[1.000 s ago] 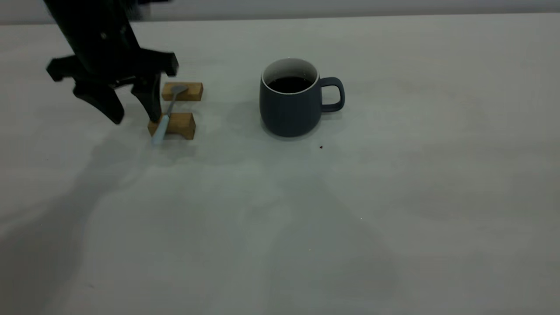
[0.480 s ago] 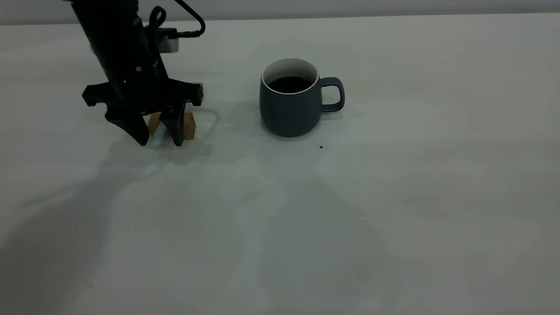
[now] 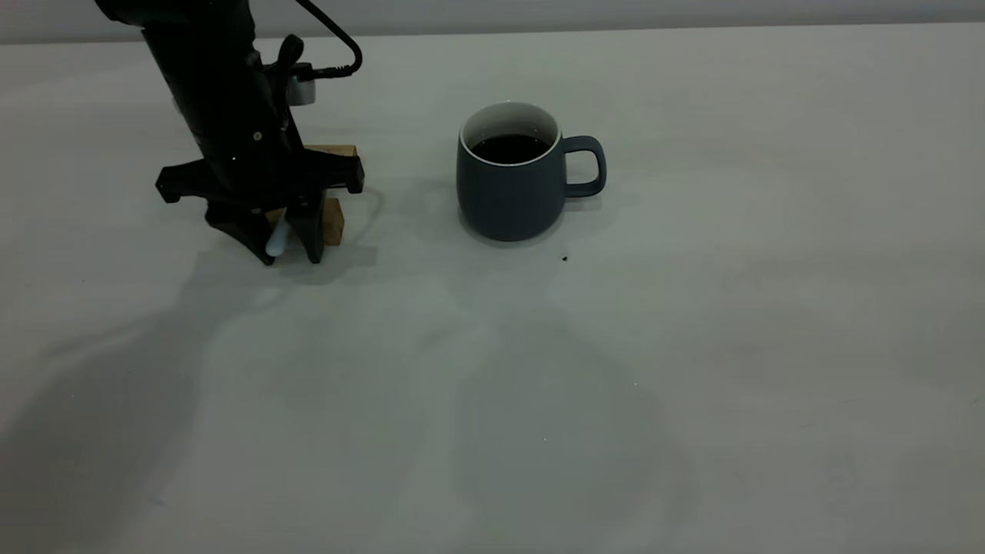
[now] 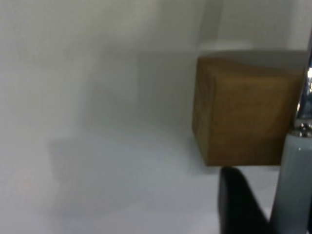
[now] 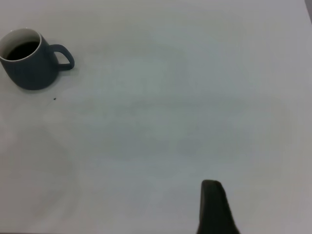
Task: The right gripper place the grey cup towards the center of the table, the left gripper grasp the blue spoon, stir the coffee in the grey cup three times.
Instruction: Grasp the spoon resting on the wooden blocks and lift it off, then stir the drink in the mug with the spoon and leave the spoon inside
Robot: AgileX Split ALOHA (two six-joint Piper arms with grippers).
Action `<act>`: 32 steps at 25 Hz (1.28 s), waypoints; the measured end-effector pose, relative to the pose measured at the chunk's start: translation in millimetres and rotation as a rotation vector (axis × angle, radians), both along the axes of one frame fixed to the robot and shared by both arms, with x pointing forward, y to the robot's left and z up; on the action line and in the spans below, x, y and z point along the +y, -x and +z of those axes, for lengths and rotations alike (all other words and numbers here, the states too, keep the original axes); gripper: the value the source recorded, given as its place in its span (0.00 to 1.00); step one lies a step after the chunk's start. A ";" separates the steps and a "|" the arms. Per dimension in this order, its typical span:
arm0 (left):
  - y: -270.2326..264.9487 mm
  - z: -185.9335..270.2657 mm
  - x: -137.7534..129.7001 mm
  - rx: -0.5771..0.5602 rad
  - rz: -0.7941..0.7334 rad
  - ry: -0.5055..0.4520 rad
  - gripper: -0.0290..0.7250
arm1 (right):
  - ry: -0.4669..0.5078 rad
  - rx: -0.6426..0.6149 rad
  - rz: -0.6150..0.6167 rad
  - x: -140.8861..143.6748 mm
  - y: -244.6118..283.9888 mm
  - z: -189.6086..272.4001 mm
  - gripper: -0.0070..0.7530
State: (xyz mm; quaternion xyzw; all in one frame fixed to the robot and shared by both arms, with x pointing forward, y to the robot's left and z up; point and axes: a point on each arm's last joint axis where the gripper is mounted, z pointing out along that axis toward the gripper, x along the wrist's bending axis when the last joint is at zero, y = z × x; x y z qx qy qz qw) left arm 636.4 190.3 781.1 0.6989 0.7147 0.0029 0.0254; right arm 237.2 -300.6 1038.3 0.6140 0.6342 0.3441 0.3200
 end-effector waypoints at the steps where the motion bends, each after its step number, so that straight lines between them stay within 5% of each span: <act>1: 0.0 0.0 0.0 0.000 0.000 0.000 0.44 | 0.000 0.000 0.000 0.0 0.0 0.0 0.70; 4: 0.2 0.0 0.0 0.002 0.003 0.000 0.22 | 0.000 0.000 0.000 0.0 0.0 0.0 0.70; 10: -6.2 36.5 -3.3 0.016 0.015 0.014 0.22 | -0.001 0.000 0.000 0.1 0.0 0.0 0.70; 16: -12.9 110.2 -16.9 -0.057 0.108 0.174 0.22 | -0.001 0.000 0.000 0.1 0.0 0.0 0.70; 21: -6.1 137.9 -34.9 -0.002 0.207 0.401 0.22 | -0.001 0.000 0.000 0.1 0.0 0.0 0.70; 29: -2.4 169.8 -72.6 0.264 0.535 0.924 0.22 | -0.001 0.000 0.000 0.1 0.0 0.0 0.70; 32: -6.9 178.5 -77.8 0.326 0.672 1.041 0.22 | -0.001 0.000 0.000 0.1 0.0 0.0 0.70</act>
